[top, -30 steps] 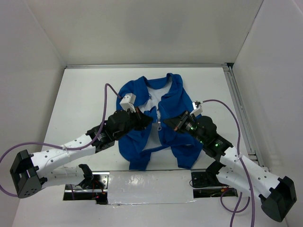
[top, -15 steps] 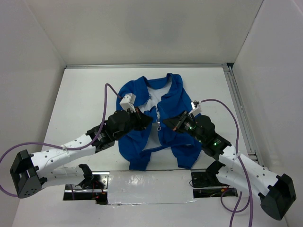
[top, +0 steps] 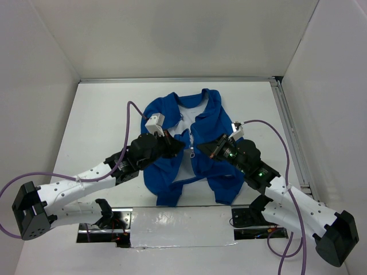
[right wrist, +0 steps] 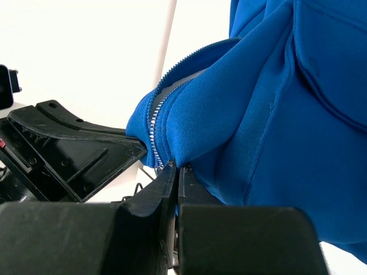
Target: Zip up the jacket
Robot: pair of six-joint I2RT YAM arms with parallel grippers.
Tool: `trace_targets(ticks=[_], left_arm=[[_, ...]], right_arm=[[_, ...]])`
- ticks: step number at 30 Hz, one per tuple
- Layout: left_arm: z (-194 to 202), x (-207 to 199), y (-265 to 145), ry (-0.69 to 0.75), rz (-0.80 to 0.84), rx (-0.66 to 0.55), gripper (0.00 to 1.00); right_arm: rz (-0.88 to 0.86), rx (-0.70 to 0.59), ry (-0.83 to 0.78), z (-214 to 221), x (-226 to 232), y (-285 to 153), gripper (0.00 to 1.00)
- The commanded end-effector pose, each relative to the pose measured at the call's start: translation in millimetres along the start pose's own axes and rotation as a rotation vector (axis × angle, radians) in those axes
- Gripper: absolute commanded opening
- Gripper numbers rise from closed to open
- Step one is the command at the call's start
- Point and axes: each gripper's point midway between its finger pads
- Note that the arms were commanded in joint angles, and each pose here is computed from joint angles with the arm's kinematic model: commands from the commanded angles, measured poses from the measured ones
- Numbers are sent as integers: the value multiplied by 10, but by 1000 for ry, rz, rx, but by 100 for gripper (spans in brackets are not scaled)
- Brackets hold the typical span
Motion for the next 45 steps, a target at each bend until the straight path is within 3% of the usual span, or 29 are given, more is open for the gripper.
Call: trace_targets(ticks=[1, 15, 20, 29, 32, 45], left_arm=[[-197, -246, -28, -35, 61, -52, 0], [-169, -253, -56, -27, 55, -45, 0], [-122, -261, -81, -18, 64, -42, 0], [-157, -286, -92, 34, 61, -93, 0], [-171, -246, -55, 57, 26, -114, 0], [-362, -252, 78, 82, -31, -198, 0]], right_arm=[[-116, -53, -16, -205, 371, -19, 0], [-128, -73, 27, -217, 360, 34, 0], [-52, -94, 42, -281, 271, 66, 0], [102, -5, 27, -168, 113, 157, 0], [105, 48, 18, -75, 139, 147, 0], [95, 65, 61, 39, 98, -2, 0]])
Point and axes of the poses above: each gripper's point midway between its finger pads, its own y axis out along the fingers, its own x axis along the line the jaws close on, z = x × y, and after that the axes turned 3 degrees about -y, right-handed
